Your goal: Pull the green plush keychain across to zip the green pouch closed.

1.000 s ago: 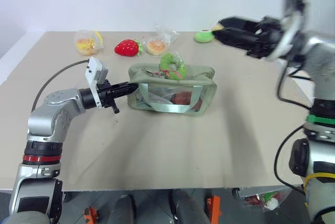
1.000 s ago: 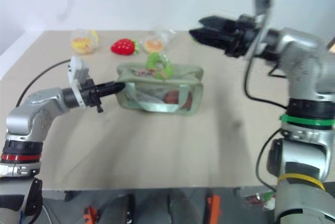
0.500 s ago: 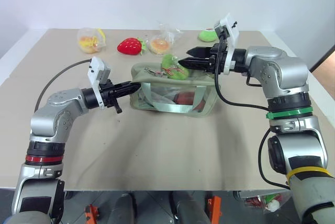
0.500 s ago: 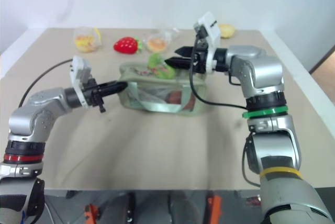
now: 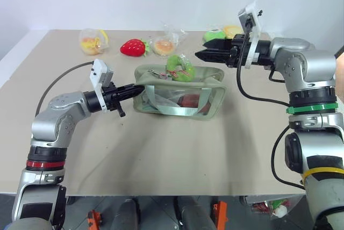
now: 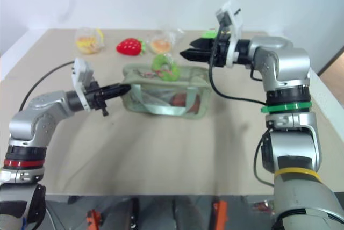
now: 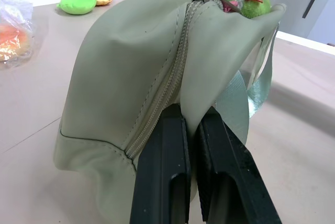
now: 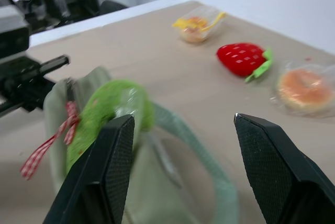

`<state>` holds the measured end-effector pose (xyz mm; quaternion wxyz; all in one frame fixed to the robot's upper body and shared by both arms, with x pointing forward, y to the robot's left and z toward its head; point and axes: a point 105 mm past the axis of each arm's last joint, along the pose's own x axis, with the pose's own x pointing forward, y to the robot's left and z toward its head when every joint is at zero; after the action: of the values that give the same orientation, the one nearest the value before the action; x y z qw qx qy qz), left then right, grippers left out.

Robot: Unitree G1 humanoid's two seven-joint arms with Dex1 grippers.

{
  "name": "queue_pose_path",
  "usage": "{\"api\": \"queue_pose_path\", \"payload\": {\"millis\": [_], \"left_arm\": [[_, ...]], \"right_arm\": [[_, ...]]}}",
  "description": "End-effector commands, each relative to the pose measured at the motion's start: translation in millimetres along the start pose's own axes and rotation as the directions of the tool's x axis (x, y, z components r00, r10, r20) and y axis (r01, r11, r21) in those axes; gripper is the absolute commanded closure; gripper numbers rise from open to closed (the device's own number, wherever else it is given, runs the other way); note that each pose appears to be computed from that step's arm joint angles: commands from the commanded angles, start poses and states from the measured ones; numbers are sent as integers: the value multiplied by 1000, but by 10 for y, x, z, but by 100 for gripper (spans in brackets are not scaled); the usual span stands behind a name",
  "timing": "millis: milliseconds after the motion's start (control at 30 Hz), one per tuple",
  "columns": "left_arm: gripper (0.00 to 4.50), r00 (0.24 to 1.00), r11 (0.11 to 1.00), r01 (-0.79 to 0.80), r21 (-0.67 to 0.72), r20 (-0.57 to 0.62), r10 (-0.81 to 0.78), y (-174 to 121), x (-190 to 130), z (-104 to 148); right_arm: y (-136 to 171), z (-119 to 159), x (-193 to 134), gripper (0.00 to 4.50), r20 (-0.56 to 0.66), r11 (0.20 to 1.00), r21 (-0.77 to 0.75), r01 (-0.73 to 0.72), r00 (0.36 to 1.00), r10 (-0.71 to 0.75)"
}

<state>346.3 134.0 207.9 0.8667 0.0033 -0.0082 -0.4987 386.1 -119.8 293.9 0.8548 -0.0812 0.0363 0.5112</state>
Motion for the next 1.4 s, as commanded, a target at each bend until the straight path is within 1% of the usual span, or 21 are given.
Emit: {"api": "queue_pose_path", "payload": {"millis": [33,233,433,467,500,533,567,600,633,700,733,767,900,1033,1100,1167,1233,1300,1400], "left_arm": [[450,1000,1000,14,0,-19,-14,-19,52,-39],[450,1000,1000,11,0,-24,-11,-19,39,-60],[450,1000,1000,1,-1,-23,-1,-5,20,-69],[450,1000,1000,-1,-1,-23,1,-3,18,-70],[450,1000,1000,-2,0,-23,2,-1,17,-71],[450,1000,1000,-4,0,-23,4,0,16,-70],[450,1000,1000,-4,-1,-23,4,-2,15,-72],[450,1000,1000,-6,-1,-22,6,-3,14,-73],[450,1000,1000,-7,-1,-21,7,-3,13,-73],[450,1000,1000,-7,-2,-20,7,-3,13,-75],[450,1000,1000,-7,-2,-20,7,-4,13,-75],[450,1000,1000,-7,-2,-20,7,-6,15,-77],[450,1000,1000,-6,-6,-20,6,-9,25,-91],[450,1000,1000,-1,-10,-19,1,-19,41,-102],[450,1000,1000,0,-13,-19,0,-18,52,-109],[450,1000,1000,2,-16,-19,-2,-15,59,-114],[450,1000,1000,3,-18,-17,-4,-15,66,-117],[450,1000,1000,5,-18,-17,-5,-11,73,-122],[450,1000,1000,11,-19,-10,-11,-3,100,-115]], "right_arm": [[145,110,61,139,9,997,-48,-55,998,55],[243,79,125,139,-20,994,-39,-104,994,103],[323,-70,218,139,-75,989,-35,-144,987,141],[321,-82,225,162,-78,989,-31,-143,987,141],[319,-89,229,194,-80,989,-29,-143,987,140],[315,-101,234,206,-85,990,-27,-141,987,139],[312,-112,236,266,-89,990,-25,-140,986,137],[310,-119,237,266,-92,990,-26,-139,986,136],[309,-123,237,330,-94,990,-26,-139,986,136],[301,-124,241,385,-96,991,-28,-134,987,131],[292,-123,244,435,-97,991,-30,-129,987,126],[283,-124,242,449,-99,992,-31,-125,988,122],[223,-106,217,449,-109,994,-50,-101,989,95],[150,76,64,449,-90,992,-83,-93,992,85],[109,297,-62,449,-28,992,-93,-82,996,80],[138,527,-202,449,40,989,-109,-101,994,106],[179,662,-301,449,70,985,-127,-117,990,126],[184,699,-340,449,70,985,-131,-113,990,123],[138,609,-330,449,33,989,-127,-78,996,83]]}}
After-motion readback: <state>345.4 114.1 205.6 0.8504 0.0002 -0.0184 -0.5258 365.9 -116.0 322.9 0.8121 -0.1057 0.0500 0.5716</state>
